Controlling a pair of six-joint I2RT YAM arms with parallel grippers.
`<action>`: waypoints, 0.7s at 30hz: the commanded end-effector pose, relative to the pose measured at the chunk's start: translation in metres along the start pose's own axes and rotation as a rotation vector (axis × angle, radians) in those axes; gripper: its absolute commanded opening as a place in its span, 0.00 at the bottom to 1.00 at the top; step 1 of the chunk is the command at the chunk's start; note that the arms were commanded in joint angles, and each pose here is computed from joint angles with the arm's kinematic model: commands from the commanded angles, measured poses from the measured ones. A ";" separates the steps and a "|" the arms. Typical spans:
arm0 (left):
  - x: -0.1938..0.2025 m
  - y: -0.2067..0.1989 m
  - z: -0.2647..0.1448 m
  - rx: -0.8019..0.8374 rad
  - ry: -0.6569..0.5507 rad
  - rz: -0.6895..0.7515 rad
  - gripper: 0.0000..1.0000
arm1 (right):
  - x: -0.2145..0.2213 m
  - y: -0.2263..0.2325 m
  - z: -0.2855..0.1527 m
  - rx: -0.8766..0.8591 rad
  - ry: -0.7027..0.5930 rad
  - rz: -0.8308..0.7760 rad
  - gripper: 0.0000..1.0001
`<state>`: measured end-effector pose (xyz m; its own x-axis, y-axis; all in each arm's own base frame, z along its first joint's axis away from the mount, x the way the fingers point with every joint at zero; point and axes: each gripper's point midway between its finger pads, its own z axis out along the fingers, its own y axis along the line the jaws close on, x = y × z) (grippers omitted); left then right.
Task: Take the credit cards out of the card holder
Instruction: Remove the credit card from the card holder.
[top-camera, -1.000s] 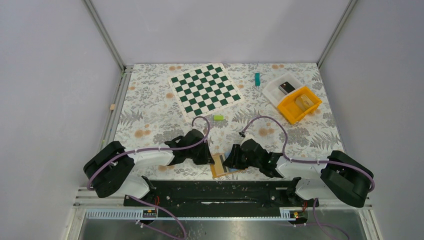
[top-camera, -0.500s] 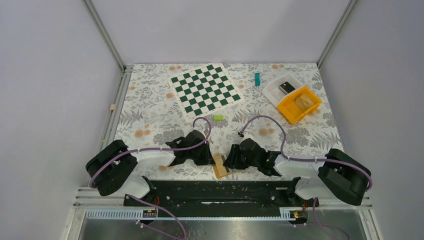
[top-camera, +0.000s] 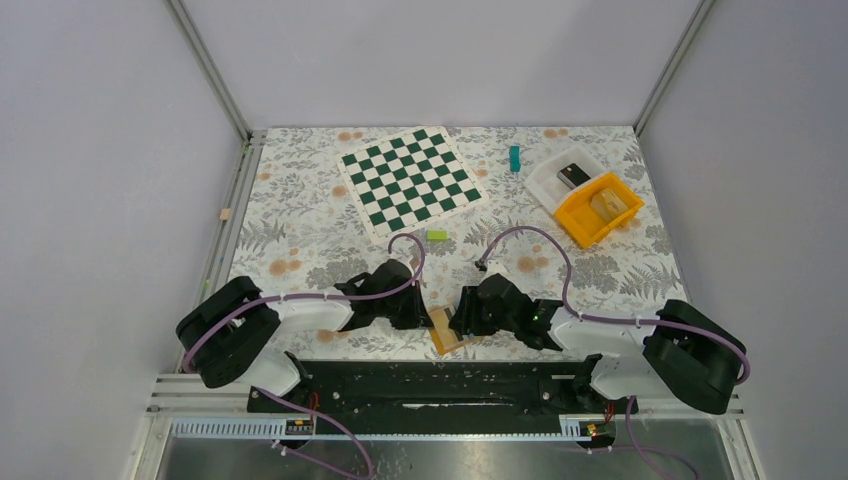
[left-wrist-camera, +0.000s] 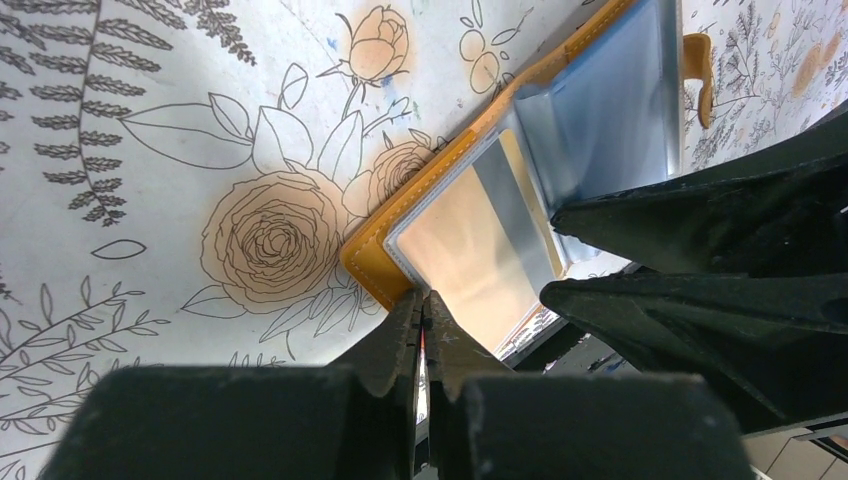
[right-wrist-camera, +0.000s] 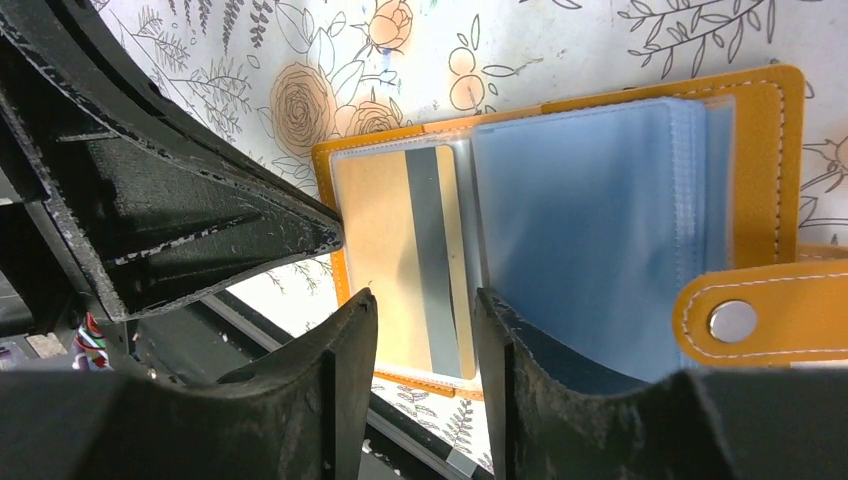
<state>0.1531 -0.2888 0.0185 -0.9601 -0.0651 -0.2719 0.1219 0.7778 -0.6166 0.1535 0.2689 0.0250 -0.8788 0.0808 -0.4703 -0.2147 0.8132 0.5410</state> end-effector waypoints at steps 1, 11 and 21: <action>0.007 0.019 0.005 -0.082 0.024 0.011 0.03 | -0.020 0.003 -0.004 0.022 -0.060 -0.058 0.48; 0.007 0.018 0.004 -0.078 0.028 0.010 0.03 | -0.007 0.008 0.006 -0.015 0.000 -0.033 0.48; 0.005 0.014 0.002 -0.073 0.025 0.019 0.03 | -0.016 0.030 -0.003 -0.137 -0.003 -0.002 0.48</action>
<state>0.1540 -0.2904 0.0188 -0.9608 -0.0626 -0.2702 0.1220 0.7795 -0.6144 0.1528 0.2728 0.0239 -0.8863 0.0380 -0.4616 -0.2467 0.8047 0.5400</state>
